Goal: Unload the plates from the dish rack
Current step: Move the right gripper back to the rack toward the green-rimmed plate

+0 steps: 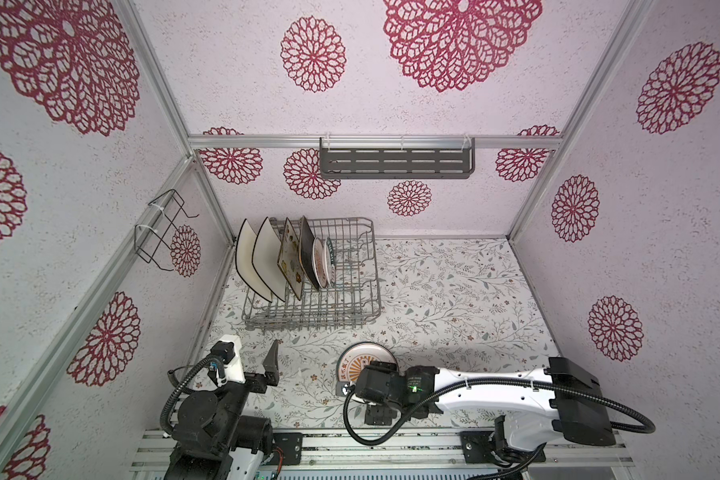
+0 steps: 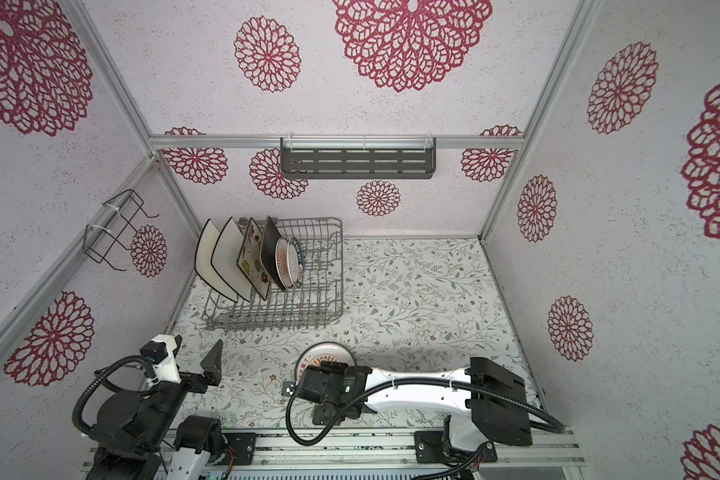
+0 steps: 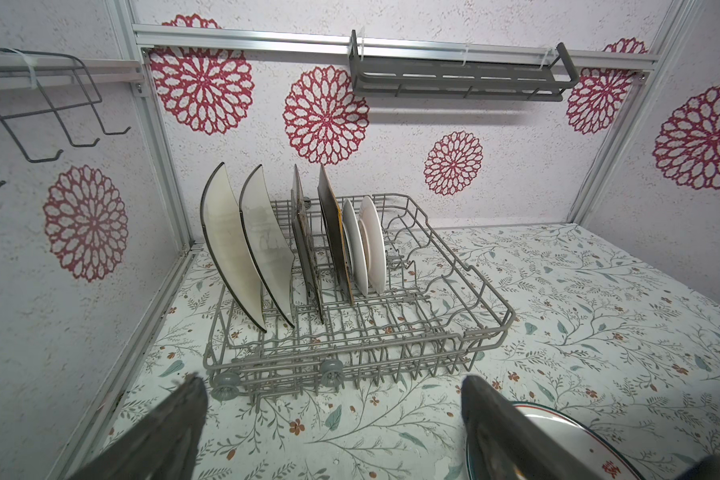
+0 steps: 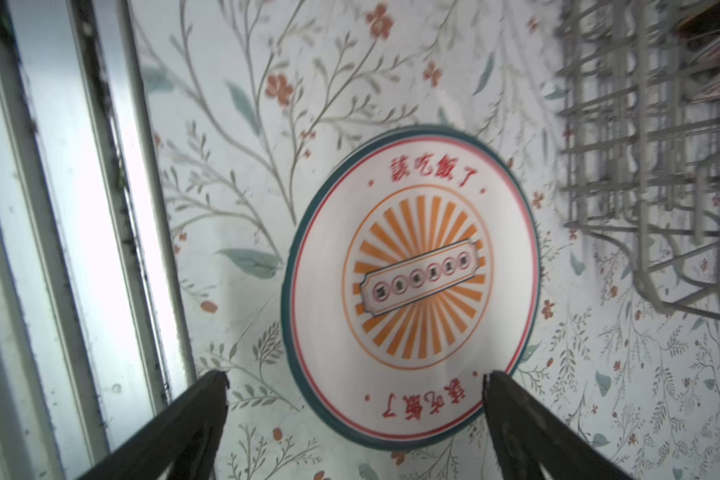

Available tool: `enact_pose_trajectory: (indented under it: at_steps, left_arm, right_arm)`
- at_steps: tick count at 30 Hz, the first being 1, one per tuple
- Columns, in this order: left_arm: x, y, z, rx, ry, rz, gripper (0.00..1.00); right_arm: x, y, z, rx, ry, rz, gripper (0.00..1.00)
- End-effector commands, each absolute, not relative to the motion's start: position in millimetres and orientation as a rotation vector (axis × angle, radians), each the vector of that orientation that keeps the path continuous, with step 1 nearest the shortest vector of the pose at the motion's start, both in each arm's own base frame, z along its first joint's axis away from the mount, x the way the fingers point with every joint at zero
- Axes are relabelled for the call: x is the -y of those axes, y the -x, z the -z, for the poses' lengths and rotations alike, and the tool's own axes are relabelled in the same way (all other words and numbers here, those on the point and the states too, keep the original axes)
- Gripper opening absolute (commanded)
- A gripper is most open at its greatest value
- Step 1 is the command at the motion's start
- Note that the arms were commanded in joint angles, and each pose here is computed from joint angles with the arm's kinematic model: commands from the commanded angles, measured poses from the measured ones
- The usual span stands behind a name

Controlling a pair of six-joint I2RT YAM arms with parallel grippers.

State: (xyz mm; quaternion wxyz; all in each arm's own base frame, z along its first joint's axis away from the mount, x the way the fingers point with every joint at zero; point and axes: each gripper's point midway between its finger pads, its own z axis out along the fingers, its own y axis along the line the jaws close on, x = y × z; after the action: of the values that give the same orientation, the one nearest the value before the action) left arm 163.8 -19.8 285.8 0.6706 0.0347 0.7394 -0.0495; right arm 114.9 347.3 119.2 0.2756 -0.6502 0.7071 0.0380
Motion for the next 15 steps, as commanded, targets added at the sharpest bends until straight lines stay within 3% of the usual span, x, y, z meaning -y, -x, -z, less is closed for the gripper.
enact_pose_trajectory:
  at_steps: [1,7,15]
  left_arm:
    - [23.2,-162.2,-289.6,-1.639,-0.106,0.119,0.97]
    - [22.3,-162.9,-288.9,-1.641,-0.099,0.115,0.97]
    - [21.6,-164.6,-287.7,-1.649,-0.096,0.111,0.97]
  right_arm:
    - [-364.7,-142.1,-175.6,-1.906,1.524,-0.285,0.99]
    - [-373.8,-229.3,-239.0,-1.953,1.083,-0.4,0.99]
    - [-421.5,-310.0,-287.9,-1.876,0.832,-0.648,0.97]
